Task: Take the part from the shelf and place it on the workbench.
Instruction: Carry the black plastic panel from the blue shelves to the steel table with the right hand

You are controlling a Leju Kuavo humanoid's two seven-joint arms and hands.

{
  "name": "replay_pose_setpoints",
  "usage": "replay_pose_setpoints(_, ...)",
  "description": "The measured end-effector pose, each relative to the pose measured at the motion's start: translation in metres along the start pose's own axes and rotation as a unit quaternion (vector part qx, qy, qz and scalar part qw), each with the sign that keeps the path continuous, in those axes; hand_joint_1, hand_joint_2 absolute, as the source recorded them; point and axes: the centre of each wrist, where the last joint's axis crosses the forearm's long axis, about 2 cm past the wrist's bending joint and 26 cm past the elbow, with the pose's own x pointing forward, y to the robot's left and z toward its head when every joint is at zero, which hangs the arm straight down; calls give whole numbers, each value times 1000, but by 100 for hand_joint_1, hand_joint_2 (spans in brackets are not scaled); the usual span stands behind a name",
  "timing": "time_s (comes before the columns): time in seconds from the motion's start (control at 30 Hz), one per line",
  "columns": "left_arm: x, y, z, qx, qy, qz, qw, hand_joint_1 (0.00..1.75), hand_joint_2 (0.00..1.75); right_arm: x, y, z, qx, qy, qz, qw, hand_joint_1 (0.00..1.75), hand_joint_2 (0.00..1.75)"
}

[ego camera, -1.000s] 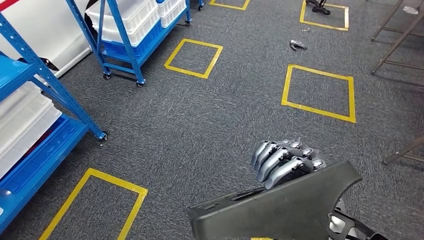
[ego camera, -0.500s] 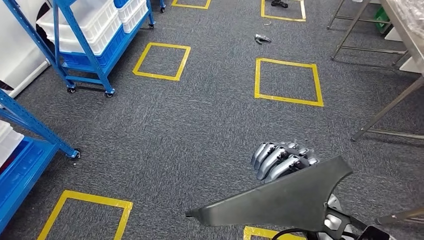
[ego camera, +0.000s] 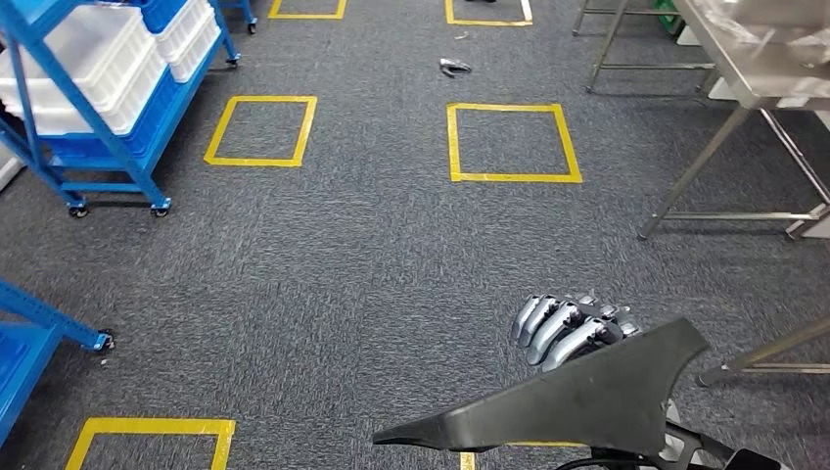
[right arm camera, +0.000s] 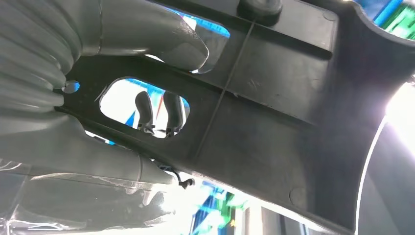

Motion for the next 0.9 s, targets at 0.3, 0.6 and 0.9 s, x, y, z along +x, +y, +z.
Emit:
replay_pose_setpoints(0.3,5,9,-5,-2,-13,4,1000,0,175,0,0,3,6,8,13,1000,124,175)
replay_pose_setpoints(0.6,11,17,-11,2,-20,0,1000,0,175,0,0,2,-8,5,12,1000,124,175)
replay_pose_setpoints(0.9,12,19,-12,0,-24,-2,1000,0,175,-1,5,-1,-3,1,8,1000,124,175)
